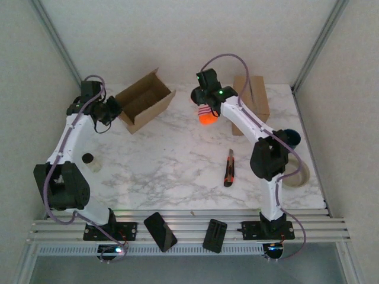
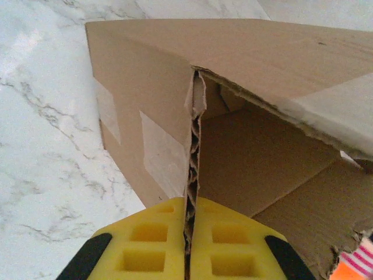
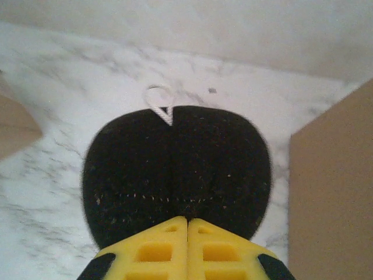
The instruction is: Unpack the express box
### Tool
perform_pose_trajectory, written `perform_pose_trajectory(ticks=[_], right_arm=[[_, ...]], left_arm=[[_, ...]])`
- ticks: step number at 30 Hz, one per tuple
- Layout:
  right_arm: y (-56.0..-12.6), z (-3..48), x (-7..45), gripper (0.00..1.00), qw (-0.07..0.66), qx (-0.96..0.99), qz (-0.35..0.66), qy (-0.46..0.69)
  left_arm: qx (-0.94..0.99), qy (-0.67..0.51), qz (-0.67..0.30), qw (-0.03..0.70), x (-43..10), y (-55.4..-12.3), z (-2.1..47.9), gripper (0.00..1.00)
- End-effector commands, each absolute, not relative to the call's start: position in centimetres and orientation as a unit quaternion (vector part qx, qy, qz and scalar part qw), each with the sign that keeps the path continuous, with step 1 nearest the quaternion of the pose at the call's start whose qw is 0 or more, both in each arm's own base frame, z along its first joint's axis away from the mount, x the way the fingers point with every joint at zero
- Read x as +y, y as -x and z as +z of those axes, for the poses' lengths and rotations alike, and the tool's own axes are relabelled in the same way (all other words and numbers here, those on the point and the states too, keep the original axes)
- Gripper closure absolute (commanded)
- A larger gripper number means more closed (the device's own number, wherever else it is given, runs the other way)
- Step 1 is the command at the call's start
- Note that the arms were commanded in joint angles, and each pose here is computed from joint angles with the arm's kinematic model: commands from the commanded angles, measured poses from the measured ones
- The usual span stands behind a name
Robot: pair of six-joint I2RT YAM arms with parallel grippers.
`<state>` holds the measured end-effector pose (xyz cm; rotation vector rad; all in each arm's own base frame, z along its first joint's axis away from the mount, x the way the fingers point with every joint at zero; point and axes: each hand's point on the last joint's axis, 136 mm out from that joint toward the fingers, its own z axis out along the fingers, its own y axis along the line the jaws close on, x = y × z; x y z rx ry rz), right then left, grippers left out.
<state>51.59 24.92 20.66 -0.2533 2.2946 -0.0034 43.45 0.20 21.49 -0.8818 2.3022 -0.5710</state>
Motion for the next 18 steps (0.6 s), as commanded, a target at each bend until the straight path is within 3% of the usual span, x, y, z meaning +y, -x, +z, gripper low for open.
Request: perform_pose_trajectory(ticks=[1, 18], right_arm=[[-53.1, 18.7, 23.7, 1.00, 0.383, 0.920, -0.006, 0.079], [-56.7, 16.3, 27.8, 1.00, 0.369, 0.920, 0.094, 0.096]], left_arm=[[0.856, 0.359, -0.241, 0.285, 1.0, -44.0, 21.0, 1.00], [0.822, 0.441, -0.228, 0.278, 7.5, -43.7, 17.7, 1.00]])
